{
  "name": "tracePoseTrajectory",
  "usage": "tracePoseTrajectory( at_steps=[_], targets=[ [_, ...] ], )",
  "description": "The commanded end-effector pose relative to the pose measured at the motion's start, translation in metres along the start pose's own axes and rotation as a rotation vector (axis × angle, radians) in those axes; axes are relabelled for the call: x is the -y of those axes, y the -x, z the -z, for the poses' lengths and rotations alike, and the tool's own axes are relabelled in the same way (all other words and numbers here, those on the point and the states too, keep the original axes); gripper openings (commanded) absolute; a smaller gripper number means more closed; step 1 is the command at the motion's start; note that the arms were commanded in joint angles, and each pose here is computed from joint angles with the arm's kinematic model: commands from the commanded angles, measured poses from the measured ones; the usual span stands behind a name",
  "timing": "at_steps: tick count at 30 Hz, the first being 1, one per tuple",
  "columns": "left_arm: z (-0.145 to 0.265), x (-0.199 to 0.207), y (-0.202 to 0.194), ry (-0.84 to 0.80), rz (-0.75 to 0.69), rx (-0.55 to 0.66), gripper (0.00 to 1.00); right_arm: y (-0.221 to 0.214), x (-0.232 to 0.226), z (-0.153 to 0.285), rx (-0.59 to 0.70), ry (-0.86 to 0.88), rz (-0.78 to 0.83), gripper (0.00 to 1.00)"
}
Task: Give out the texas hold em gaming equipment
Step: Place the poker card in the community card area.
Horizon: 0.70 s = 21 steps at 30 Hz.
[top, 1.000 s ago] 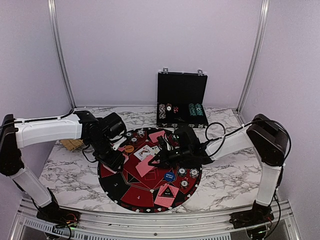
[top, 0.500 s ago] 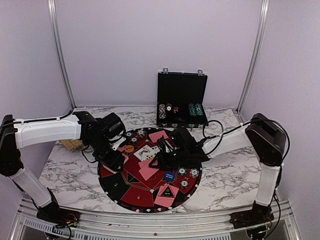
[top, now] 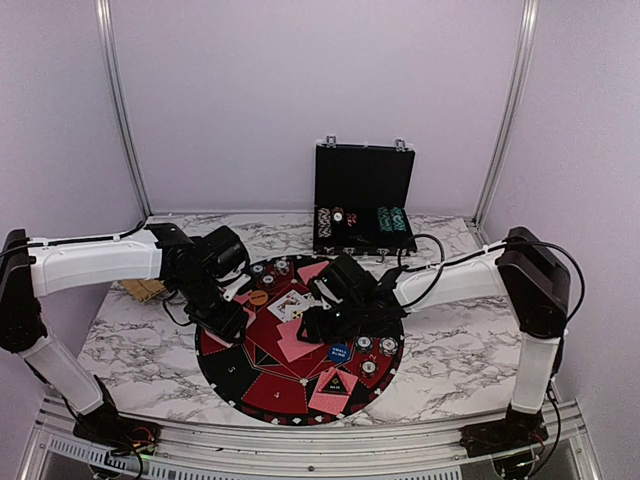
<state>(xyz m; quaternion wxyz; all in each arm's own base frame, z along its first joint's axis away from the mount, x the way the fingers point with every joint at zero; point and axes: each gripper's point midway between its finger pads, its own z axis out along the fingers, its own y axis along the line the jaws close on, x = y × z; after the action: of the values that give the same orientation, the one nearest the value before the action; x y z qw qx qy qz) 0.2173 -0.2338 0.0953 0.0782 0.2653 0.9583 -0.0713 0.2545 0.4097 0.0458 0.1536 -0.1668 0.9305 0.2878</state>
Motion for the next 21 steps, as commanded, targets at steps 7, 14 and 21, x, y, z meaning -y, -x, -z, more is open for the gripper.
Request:
tracePoseTrajectory(
  at_steps=[7, 14, 21],
  targets=[
    [0.008, 0.0, 0.007, -0.015, 0.006, 0.05, 0.39, 0.022, -0.009, 0.032, 0.082, -0.061, 0.065, 0.64],
    [0.006, -0.001, 0.008, -0.009, 0.039, 0.062, 0.39, 0.05, -0.022, 0.065, 0.201, -0.071, 0.103, 0.82],
    [-0.008, -0.007, 0.011, 0.018, 0.134, 0.067, 0.4, 0.09, 0.0, 0.113, 0.37, -0.133, 0.069, 0.92]
  ],
)
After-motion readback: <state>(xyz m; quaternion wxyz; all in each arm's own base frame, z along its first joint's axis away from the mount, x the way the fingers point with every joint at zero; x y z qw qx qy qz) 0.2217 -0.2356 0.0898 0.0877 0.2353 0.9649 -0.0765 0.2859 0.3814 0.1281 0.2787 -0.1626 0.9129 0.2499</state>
